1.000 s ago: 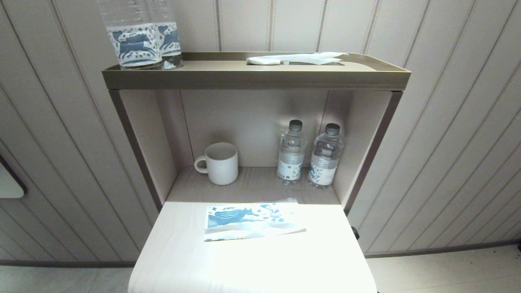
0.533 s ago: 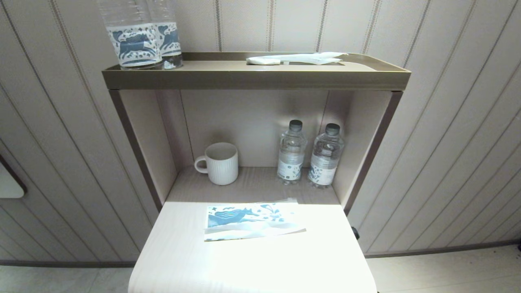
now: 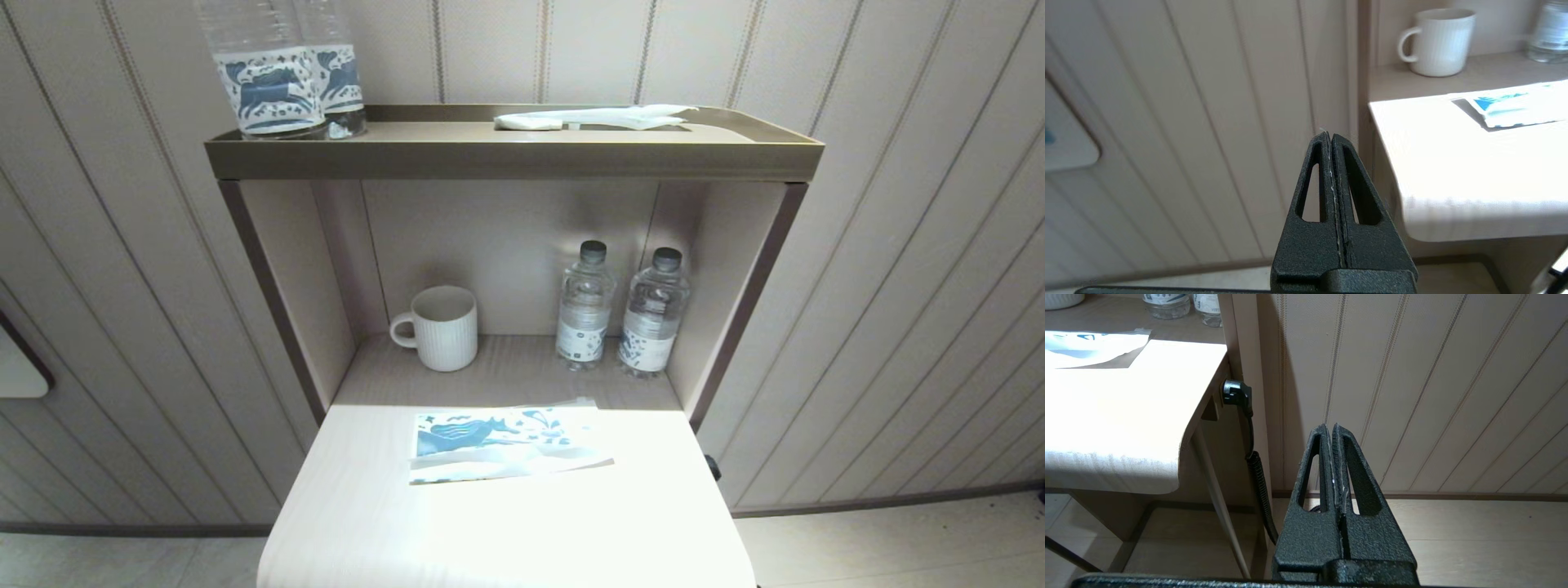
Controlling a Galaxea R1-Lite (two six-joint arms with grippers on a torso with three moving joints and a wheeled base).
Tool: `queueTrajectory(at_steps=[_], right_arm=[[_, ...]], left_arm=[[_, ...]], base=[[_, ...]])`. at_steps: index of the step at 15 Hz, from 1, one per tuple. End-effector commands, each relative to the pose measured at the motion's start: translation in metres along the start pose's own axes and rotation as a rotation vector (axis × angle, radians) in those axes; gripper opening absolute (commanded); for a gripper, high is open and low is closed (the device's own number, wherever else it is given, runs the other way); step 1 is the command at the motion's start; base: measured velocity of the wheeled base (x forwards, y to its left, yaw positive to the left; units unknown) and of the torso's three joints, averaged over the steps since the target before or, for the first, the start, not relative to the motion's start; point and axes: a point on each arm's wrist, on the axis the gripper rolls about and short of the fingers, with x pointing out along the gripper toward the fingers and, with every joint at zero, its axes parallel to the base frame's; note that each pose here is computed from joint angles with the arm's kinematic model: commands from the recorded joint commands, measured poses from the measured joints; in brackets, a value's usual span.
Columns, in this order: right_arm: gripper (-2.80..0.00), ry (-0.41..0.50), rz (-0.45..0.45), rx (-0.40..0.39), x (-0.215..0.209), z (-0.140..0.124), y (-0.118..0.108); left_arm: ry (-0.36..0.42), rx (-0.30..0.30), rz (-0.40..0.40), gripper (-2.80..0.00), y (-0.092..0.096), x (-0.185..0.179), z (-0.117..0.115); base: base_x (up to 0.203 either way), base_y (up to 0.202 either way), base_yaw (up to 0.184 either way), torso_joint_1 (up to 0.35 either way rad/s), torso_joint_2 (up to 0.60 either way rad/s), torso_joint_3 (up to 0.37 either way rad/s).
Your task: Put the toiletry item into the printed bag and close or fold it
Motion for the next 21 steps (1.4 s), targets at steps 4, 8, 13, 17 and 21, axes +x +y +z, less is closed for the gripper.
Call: queueTrajectory(at_steps=[4, 8, 13, 17, 21], right_arm=[[-2.8, 0.0, 0.0, 0.002, 0.0, 0.0, 0.0], [-2.8, 0.0, -0.001, 0.002, 0.0, 0.0, 0.0], [-2.8, 0.0, -0.001, 0.003, 0.0, 0.0, 0.0], [-2.8, 0.0, -0.001, 0.003, 0.0, 0.0, 0.0], [-2.8, 0.0, -0.001, 0.003, 0.0, 0.0, 0.0]], left_arm=[[0.172, -0.011, -0.018, -2.8, -0.002, -0.002, -0.015], [0.196, -0.015, -0.029, -2.8, -0.002, -0.004, -0.013], [0.195, -0.057, -0.016, -2.8, -0.002, -0.004, -0.013], [0.195, -0.057, -0.016, -2.8, -0.002, -0.004, -0.013], [0.195, -0.057, -0.016, -2.8, -0.002, -0.004, -0.013]], base=[[0.0, 0.0, 0.0, 0.0, 0.0, 0.0], [0.0, 0.0, 0.0, 0.0, 0.0, 0.0], [0.0, 0.0, 0.0, 0.0, 0.0, 0.0], [0.0, 0.0, 0.0, 0.0, 0.0, 0.0], [0.0, 0.0, 0.0, 0.0, 0.0, 0.0]])
